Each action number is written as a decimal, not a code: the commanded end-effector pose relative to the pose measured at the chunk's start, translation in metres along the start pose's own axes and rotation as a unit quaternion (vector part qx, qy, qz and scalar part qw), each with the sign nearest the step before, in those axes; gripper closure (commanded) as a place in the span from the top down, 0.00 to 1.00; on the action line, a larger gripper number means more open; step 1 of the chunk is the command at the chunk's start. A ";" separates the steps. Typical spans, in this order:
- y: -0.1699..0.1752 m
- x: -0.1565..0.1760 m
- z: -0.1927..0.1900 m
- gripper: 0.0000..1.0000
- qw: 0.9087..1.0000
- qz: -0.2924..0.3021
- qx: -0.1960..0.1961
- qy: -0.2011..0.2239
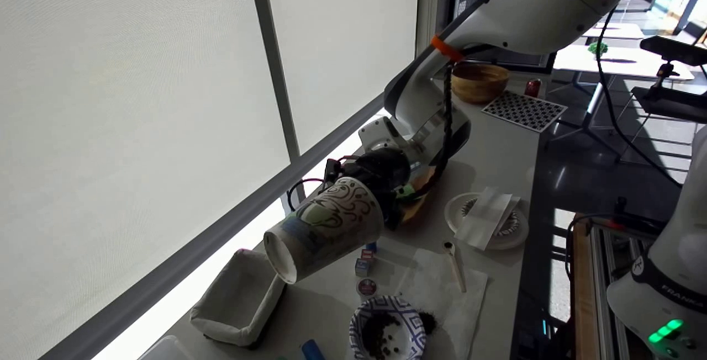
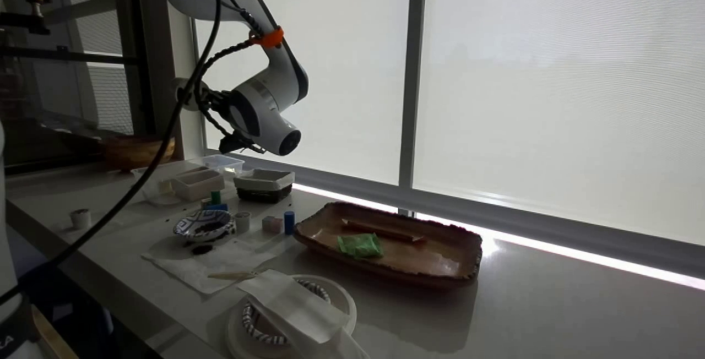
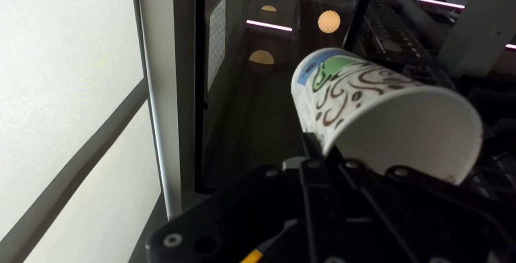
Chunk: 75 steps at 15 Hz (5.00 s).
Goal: Pour the contents from the coffee cup into the black and white bowl on the left.
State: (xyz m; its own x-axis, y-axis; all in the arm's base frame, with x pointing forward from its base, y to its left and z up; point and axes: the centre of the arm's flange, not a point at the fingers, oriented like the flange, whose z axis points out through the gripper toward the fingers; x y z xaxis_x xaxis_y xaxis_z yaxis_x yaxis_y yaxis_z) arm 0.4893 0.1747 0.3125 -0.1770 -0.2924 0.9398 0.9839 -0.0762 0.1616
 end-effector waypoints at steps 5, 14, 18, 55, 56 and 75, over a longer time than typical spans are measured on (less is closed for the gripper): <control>-0.006 -0.005 0.003 0.01 0.999 -0.028 0.031 0.018; 0.006 0.014 0.012 0.01 0.993 -0.087 0.049 0.066; 0.014 0.022 0.012 0.01 0.992 -0.092 0.053 0.062; 0.011 0.033 0.012 0.01 0.988 -0.082 0.025 0.131; 0.011 0.033 0.012 0.01 0.988 -0.082 0.025 0.131; 0.009 0.030 0.013 0.01 0.988 -0.076 0.024 0.130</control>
State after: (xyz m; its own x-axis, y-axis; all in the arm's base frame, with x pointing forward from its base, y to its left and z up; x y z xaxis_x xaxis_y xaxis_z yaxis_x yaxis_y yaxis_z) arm 0.5133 0.1718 0.3769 -0.2875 -0.4977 0.8183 0.9548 -0.0815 0.2858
